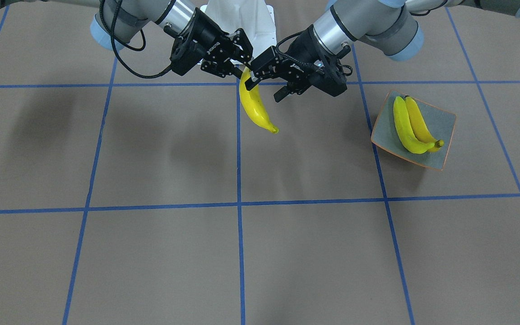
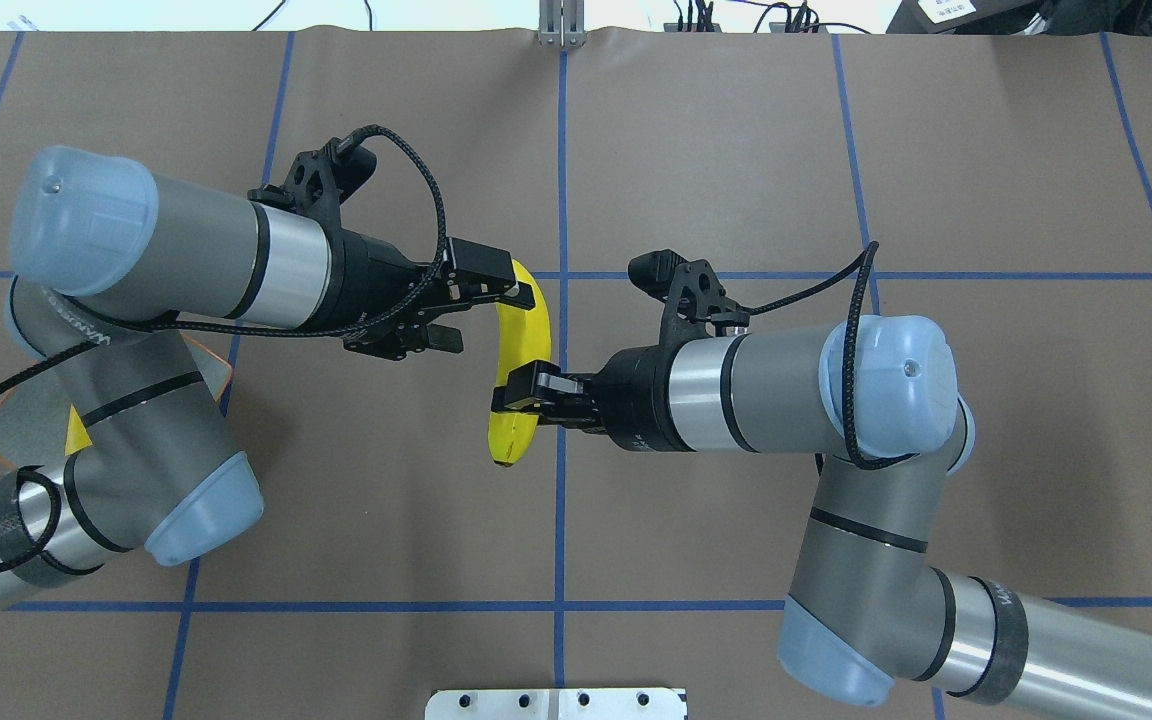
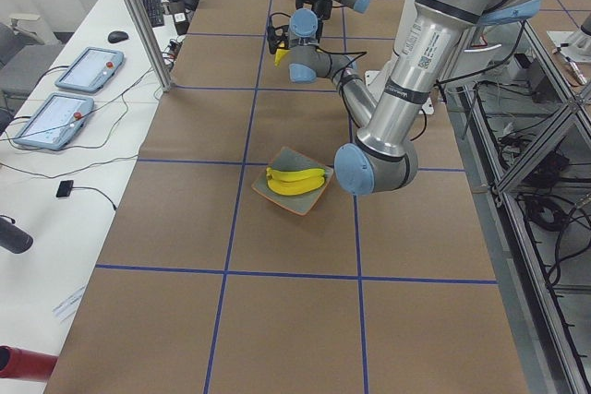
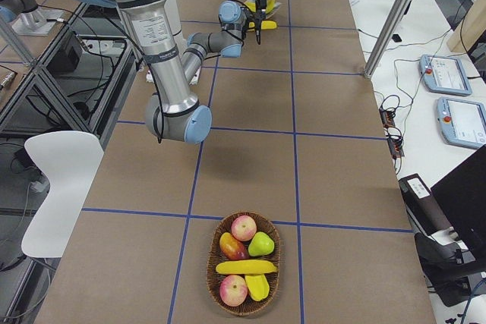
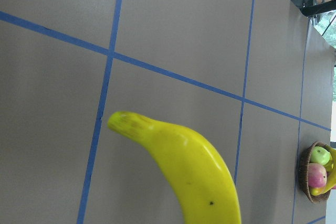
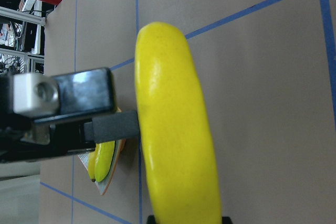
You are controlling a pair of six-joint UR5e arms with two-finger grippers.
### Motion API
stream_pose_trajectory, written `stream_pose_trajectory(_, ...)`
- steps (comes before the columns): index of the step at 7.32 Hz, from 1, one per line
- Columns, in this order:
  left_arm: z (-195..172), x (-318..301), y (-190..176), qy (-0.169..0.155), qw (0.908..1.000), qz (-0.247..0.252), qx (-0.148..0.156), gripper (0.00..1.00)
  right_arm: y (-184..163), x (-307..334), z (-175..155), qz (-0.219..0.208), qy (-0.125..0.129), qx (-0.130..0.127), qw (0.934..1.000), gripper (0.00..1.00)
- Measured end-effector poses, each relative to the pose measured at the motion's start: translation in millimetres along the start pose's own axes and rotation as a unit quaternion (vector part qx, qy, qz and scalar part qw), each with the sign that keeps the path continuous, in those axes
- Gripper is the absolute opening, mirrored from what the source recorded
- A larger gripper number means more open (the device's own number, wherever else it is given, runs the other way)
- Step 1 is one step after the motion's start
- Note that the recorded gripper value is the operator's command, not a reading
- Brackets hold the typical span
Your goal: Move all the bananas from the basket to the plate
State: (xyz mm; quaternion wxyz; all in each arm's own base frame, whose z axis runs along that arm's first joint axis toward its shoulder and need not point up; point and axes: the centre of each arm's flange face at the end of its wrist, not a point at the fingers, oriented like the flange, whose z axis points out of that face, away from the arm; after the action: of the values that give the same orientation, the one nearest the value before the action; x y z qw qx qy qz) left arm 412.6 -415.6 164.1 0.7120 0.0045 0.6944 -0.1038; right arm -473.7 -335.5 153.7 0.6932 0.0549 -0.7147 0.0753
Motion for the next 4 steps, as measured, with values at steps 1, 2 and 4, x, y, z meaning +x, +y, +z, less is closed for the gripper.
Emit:
stream_pose_trajectory(1,1.0,4.1,1.7,0.003,1.0,-0.004,-0.002,0.99,2.6,-2.0,1.6,-0.001,-0.002,0.001,1.0,0.0)
stream_pose_trajectory(2,1.4,7.7,2.4,0.006,1.0,-0.007,-0.002,0.97,6.9,-4.0,4.2,-0.001,-0.003,0.001,1.0,0.0)
stream_pose_trajectory(4,3.8,9.5,3.0,0.006,0.9999,-0.009,-0.003,0.7,11.1,-8.1,5.3,-0.002,-0.008,0.002,1.0,0.0)
